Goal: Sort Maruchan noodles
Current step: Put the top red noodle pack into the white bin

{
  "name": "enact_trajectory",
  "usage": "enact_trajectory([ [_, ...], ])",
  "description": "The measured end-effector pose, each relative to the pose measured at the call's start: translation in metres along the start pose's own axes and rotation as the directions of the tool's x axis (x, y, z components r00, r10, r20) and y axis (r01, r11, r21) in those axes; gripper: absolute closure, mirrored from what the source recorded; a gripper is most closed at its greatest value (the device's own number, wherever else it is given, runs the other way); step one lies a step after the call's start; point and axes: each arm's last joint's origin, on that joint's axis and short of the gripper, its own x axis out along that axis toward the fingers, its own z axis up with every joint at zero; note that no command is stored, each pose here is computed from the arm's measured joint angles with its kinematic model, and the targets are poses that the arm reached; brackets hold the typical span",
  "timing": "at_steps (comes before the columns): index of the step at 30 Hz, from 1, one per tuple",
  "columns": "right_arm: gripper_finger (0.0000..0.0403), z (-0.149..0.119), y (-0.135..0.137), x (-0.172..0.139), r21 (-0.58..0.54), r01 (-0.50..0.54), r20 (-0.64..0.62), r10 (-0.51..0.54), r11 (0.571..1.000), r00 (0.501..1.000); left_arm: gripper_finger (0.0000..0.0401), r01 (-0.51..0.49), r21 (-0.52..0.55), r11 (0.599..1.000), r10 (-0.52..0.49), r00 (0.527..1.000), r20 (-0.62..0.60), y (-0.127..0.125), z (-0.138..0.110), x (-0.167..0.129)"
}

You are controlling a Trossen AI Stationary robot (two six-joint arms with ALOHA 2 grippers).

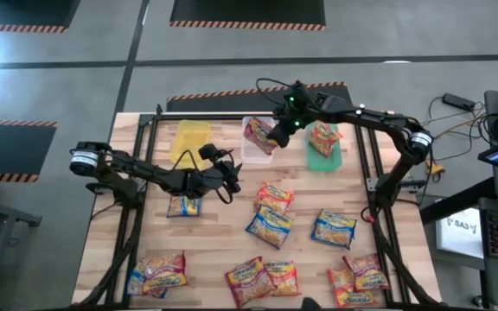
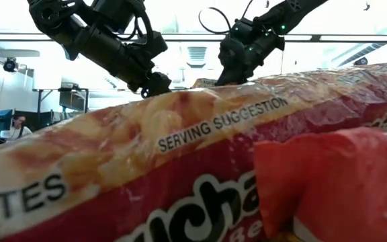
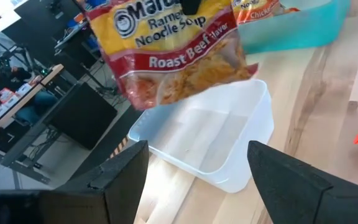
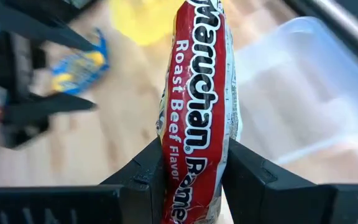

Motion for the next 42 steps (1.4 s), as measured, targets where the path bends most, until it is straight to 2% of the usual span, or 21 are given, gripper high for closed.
enact_trajectory([
  [8,0.0289,0.015,-0.012,0.012,-0.213,0.048,0.001,-0.049,0.976,0.999,0.0143,0.001,-0.018,1.000,-0.002,1.000,-0.014,0.000,-0.002,0.000],
  [13,0.0289,0.022,-0.024,0.023,-0.395,0.142,-0.023,-0.165,0.907,0.986,0.0143,0.004,-0.021,1.000,-0.005,0.999,-0.036,-0.001,-0.005,0.000],
  [16,0.0289,0.023,-0.031,0.030,-0.463,0.183,-0.058,-0.236,0.867,0.970,0.0143,0.006,-0.013,1.000,-0.007,0.999,-0.053,-0.001,-0.007,0.000],
  [26,0.0288,0.026,-0.049,0.051,-0.514,0.182,-0.124,-0.283,0.838,0.951,0.0143,0.007,-0.011,1.000,-0.007,0.998,-0.064,-0.001,-0.008,0.000],
  [34,0.0288,0.030,-0.056,0.052,-0.549,0.257,-0.114,-0.376,0.796,0.920,0.0143,0.007,-0.007,1.000,-0.008,0.998,-0.067,-0.001,-0.009,0.000],
  [42,0.0288,0.023,-0.067,0.066,-0.544,0.229,-0.175,-0.377,0.807,0.910,0.0143,0.010,-0.005,1.000,-0.010,0.998,-0.069,-0.001,-0.009,0.000],
])
